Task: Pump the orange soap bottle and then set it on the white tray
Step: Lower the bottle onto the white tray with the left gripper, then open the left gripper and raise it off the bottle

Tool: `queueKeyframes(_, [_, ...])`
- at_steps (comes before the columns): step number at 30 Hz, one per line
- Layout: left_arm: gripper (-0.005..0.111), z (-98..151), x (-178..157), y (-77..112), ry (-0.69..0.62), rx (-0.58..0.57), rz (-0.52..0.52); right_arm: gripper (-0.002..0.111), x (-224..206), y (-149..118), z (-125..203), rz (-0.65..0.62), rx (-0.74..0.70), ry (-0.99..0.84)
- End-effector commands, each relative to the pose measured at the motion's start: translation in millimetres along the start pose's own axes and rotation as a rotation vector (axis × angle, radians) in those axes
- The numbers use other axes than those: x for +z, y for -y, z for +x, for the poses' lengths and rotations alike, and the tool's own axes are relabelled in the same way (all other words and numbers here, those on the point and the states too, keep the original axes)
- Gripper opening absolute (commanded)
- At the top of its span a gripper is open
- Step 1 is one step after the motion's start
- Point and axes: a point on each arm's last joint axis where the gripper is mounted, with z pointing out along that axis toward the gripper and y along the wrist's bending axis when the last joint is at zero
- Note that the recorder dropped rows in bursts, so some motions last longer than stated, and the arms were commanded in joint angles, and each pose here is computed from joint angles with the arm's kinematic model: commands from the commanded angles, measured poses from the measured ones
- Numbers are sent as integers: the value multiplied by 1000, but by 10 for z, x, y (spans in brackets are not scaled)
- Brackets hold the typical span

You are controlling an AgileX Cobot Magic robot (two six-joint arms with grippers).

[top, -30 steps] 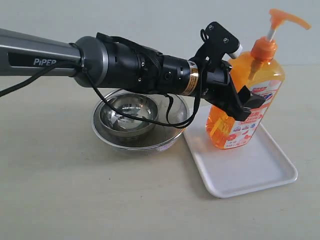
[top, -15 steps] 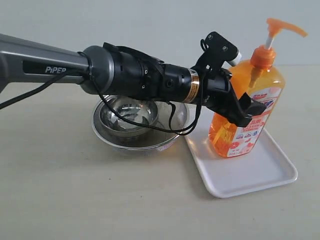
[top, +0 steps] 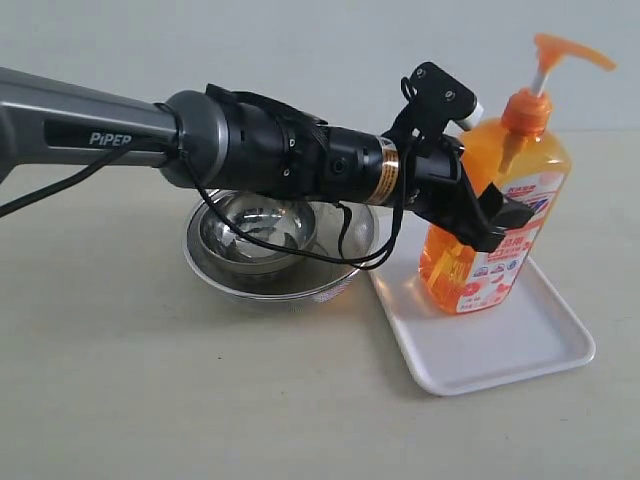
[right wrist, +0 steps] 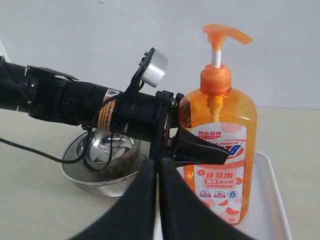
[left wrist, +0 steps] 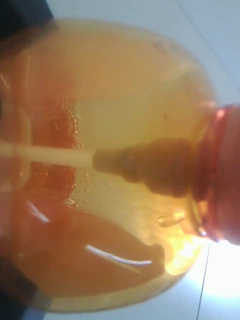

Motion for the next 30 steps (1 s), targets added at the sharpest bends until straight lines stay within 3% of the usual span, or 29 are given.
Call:
queueKeyframes(1, [7, -207, -55, 44, 75, -14, 32, 0, -2, 3, 9, 1, -12, 8])
queueKeyframes(10, [50, -205, -55, 39, 72, -42, 27, 0, -2, 3, 9, 1, -12, 8])
queueKeyframes(21, [74, -205, -55, 39, 72, -86, 29, 0, -2, 3, 9, 1, -12, 8])
queueKeyframes(30, [75, -202, -54, 32, 68, -101, 22, 0, -2, 3, 9, 1, -12, 8])
